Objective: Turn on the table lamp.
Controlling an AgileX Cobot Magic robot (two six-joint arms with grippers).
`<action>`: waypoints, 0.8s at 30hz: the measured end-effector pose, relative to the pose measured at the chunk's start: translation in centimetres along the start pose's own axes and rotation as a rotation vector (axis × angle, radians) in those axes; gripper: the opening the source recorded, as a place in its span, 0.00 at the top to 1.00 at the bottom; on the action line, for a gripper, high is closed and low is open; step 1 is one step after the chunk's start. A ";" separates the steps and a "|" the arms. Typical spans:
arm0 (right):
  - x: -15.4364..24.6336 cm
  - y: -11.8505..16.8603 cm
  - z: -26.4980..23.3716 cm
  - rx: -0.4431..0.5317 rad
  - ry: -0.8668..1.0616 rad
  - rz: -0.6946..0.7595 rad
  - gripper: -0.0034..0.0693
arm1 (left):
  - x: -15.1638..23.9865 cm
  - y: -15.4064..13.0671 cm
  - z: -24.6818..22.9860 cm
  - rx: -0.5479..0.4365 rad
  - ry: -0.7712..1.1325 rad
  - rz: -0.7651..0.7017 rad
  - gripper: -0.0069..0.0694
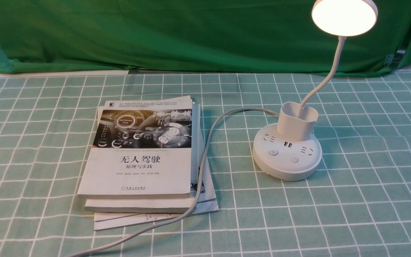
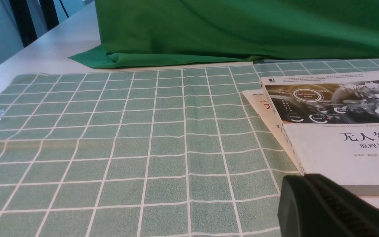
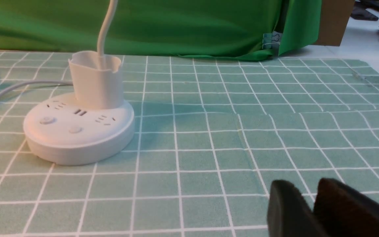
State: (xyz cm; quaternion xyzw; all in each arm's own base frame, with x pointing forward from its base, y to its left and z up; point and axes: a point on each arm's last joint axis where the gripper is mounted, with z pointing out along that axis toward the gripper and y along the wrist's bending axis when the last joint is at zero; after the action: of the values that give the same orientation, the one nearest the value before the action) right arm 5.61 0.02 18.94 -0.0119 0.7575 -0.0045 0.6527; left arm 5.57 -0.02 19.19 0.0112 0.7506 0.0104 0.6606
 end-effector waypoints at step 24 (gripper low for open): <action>0.0 0.0 0.0 0.000 0.003 0.000 0.63 | 0.0 0.0 0.0 0.000 0.001 0.000 0.88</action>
State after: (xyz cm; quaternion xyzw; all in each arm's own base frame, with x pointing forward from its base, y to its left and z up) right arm 5.61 0.02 18.91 -0.0119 0.7584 -0.0045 0.6516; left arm 5.57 -0.02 19.18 0.0112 0.7509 0.0103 0.6602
